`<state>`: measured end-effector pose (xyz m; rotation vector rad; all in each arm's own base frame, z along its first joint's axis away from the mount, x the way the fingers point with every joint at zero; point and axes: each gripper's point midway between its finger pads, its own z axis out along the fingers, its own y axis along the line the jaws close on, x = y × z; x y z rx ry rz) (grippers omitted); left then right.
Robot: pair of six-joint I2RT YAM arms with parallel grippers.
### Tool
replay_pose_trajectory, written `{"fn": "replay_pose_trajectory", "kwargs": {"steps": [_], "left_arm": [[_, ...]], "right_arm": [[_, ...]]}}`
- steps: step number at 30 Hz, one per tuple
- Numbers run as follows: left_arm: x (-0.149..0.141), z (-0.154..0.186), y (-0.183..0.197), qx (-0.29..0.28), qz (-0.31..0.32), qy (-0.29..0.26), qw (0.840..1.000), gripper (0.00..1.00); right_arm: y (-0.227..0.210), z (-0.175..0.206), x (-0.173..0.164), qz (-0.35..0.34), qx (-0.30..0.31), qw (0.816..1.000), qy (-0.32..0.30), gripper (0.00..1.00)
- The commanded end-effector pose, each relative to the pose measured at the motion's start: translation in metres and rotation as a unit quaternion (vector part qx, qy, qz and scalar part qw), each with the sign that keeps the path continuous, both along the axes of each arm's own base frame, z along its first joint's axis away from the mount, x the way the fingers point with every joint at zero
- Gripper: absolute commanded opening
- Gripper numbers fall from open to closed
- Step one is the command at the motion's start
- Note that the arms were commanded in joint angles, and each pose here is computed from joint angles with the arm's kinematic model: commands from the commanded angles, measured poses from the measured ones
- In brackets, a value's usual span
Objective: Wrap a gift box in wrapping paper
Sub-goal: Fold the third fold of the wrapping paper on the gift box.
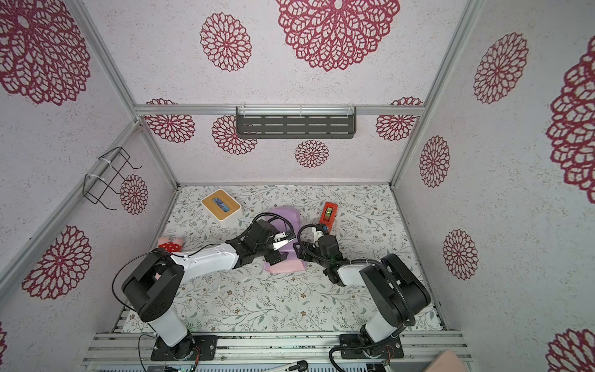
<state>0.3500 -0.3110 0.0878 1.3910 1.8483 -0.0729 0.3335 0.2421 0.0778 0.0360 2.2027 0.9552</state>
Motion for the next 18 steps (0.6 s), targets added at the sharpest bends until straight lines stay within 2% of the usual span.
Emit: {"fn": "replay_pose_trajectory", "kwargs": {"steps": [1,5,18], "left_arm": [[-0.001,-0.006,0.002,0.005,-0.006,0.003,1.0,0.94],[0.006,-0.01,0.006,0.018,0.005,-0.009,1.0,0.94],[0.004,-0.035,0.014,0.056,0.012,0.014,0.998,0.89]], "right_arm": [[-0.008,-0.022,-0.012,0.001,-0.028,0.999,0.034,0.65],[-0.008,-0.022,-0.011,0.003,-0.028,0.999,0.033,0.65],[-0.006,-0.015,-0.01,0.01,-0.028,0.999,0.026,0.64]]}}
